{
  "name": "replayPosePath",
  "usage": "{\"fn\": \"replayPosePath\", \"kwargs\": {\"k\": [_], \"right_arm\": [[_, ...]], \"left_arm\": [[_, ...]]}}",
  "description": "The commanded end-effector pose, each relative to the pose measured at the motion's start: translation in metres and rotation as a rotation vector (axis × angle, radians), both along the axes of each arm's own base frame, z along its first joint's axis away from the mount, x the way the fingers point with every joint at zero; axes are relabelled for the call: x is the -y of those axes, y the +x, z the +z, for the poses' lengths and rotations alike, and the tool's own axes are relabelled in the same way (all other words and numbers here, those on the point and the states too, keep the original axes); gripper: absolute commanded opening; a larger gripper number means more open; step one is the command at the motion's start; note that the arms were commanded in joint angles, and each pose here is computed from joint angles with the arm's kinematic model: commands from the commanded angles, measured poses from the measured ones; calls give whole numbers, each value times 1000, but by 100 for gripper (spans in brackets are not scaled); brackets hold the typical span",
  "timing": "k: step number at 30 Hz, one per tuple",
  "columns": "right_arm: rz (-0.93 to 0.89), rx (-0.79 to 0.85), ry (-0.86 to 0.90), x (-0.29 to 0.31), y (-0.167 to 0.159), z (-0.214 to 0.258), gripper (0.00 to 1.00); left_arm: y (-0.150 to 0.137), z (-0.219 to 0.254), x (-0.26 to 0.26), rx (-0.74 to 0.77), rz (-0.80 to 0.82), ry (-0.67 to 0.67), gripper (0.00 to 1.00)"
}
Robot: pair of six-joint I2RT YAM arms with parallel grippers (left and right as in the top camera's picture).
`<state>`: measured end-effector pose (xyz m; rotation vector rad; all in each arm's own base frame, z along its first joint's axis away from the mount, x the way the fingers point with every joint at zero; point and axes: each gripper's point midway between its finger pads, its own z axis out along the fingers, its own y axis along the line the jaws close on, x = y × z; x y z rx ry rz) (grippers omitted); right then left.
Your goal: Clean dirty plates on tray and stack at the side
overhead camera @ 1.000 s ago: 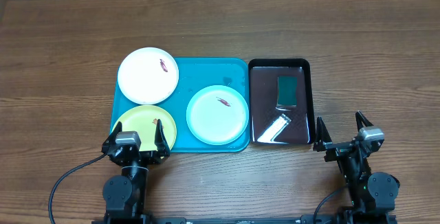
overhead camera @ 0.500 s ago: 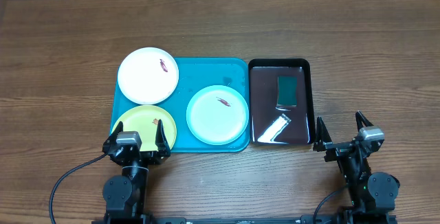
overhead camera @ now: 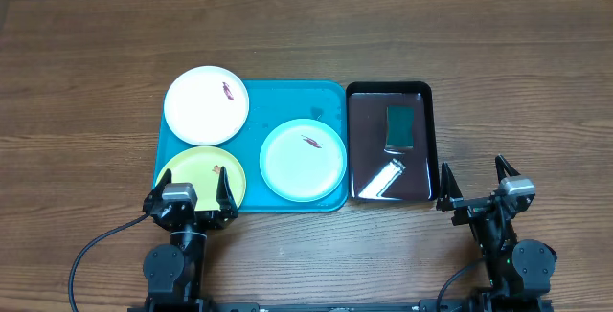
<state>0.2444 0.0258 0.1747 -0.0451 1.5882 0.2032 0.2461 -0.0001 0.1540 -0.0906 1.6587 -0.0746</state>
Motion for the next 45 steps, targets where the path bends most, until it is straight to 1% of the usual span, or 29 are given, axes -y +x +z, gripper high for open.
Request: {"fn": "replayPosePath", "kwargs": {"k": [1,5,10,12,15,17,20,25,26,29,31,34,35,37,38,42,45], "right_arm": [[0,5,-4,0,0,-2,100],[0,5,-4,0,0,-2,100],[0,5,-4,0,0,-2,100],[0,5,-4,0,0,-2,100],[0,5,-4,0,0,-2,100],[0,5,-4,0,0,-2,100],[0,5,-4,0,0,-2,100],[0,5,-4,0,0,-2,100],[0,5,-4,0,0,-2,100],[0,5,-4,0,0,-2,100],[0,5,-4,0,0,-2,100],[0,5,-4,0,0,-2,100],[0,5,-4,0,0,-2,100],[0,5,-4,0,0,-2,100],[0,5,-4,0,0,-2,100],[0,5,-4,0,0,-2,100],[0,5,-4,0,0,-2,100]], "left_arm": [[-4,12,4,0,-14,-76,100],[-11,46,4,42,-14,-94,100],[-20,110,4,101,-18,-96,100],[-21,131,5,95,-21,-96,100],[-18,166,6,44,-27,-95,100],[-13,186,12,-20,-57,-97,100],[-3,208,24,-179,-116,-109,100],[15,222,46,-528,-218,-164,100],[19,225,52,-575,-247,-181,100],[32,232,78,-682,-387,-259,100],[42,228,95,-756,-480,-322,100],[55,212,106,-836,-529,-374,100],[58,205,106,-868,-523,-383,91],[61,186,105,-955,-500,-402,24],[60,179,104,-993,-493,-412,4],[48,147,100,-1176,-433,-436,4],[32,129,93,-1282,-370,-398,4]]}}
